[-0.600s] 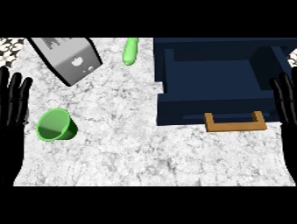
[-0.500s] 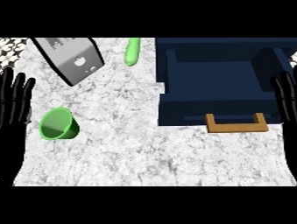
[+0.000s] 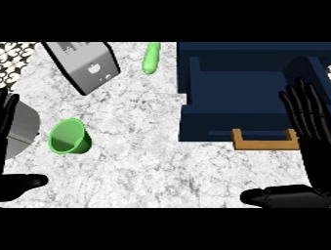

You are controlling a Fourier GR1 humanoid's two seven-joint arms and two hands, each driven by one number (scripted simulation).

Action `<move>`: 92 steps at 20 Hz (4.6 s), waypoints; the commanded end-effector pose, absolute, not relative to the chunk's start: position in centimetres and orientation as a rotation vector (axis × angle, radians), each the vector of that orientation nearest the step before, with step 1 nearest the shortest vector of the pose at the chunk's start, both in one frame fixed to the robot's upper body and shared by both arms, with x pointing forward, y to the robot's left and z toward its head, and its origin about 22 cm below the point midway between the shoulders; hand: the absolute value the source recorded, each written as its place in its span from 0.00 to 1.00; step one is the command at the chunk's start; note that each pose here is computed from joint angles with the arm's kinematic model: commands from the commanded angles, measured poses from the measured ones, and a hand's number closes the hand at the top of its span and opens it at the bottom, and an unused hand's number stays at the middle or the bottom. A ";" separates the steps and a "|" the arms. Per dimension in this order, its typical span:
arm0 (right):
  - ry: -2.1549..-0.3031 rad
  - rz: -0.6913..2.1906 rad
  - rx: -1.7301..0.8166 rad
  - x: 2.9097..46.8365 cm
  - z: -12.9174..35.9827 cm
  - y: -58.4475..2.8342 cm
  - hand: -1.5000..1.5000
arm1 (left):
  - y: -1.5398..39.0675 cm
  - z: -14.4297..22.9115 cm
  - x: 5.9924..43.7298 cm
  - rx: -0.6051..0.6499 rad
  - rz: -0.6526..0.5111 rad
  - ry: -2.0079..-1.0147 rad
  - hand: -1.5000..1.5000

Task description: Pick up the cup, place it into the drawer and close the drawer

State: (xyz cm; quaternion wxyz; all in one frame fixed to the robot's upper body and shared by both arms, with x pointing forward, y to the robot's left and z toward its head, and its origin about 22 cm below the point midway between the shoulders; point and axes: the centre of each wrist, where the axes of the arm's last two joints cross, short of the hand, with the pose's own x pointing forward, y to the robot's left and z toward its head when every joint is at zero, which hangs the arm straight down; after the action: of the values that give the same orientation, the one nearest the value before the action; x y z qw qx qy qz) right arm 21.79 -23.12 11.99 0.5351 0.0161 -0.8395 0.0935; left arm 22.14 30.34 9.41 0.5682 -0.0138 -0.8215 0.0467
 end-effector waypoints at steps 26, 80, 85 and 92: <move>-2.005 0.258 0.074 26.6 14.7 -25.3 0.00 | 37.9 -9.0 24.0 0.133 0.234 -1.632 0.00; -1.998 0.286 0.057 27.1 15.7 -27.3 0.00 | 28.5 -14.0 28.2 0.225 0.257 -2.009 1.00; -1.994 0.249 0.053 27.6 16.1 -26.1 0.00 | 28.1 -11.3 31.4 -0.029 0.218 -2.092 1.00; -1.978 0.284 0.016 27.1 13.8 -27.4 0.00 | 23.0 -6.4 36.3 -0.185 0.062 -2.146 1.00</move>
State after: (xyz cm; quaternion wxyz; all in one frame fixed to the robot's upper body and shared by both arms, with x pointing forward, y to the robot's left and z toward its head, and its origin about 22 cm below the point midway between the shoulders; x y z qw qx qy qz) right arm 27.12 -26.88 15.14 0.5418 0.0140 -0.8327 0.1139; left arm 34.31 25.64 -8.71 0.5170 -0.0189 -0.8541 0.0528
